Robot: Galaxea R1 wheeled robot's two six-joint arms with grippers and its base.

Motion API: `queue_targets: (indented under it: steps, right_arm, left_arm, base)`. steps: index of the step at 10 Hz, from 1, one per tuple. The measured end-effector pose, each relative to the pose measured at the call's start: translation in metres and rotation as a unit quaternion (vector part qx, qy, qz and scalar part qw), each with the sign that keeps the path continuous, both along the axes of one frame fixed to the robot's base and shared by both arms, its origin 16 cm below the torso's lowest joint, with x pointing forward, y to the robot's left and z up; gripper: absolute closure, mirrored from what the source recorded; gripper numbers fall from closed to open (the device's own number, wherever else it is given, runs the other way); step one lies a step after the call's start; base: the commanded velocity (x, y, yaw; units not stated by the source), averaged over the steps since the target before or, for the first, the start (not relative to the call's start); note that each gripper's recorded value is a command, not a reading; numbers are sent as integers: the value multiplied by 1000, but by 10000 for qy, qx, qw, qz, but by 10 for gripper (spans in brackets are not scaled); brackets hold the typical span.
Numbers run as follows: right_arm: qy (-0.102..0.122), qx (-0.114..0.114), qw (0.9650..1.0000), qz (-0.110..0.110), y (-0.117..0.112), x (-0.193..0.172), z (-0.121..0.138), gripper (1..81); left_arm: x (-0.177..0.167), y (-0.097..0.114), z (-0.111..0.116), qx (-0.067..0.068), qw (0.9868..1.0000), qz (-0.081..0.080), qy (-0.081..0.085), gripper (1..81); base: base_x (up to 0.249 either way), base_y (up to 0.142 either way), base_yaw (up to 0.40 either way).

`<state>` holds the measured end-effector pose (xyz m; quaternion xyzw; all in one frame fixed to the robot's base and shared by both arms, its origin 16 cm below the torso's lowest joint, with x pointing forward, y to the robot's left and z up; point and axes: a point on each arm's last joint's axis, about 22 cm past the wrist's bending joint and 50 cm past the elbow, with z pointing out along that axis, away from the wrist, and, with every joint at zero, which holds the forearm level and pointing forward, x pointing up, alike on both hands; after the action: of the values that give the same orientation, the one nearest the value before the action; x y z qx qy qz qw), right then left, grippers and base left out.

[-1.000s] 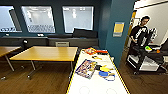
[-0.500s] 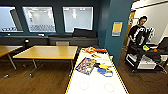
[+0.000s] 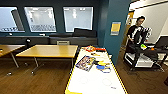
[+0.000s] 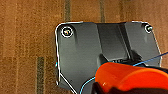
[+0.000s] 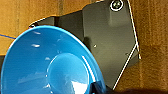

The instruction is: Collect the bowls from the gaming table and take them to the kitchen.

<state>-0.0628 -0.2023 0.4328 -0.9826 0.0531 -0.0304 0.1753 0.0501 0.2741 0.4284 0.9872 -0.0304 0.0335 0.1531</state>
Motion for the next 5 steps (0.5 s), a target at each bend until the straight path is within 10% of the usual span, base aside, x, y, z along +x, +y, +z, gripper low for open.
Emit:
queue_targets:
  steps: [5]
  right_arm:
    - [10, -50, 10000, 24, 1, -2, -2, 811]
  left_arm:
    - [-4, -1, -4, 117, 9999, -34, 6, 811]
  base:
    - [-204, 0, 0]
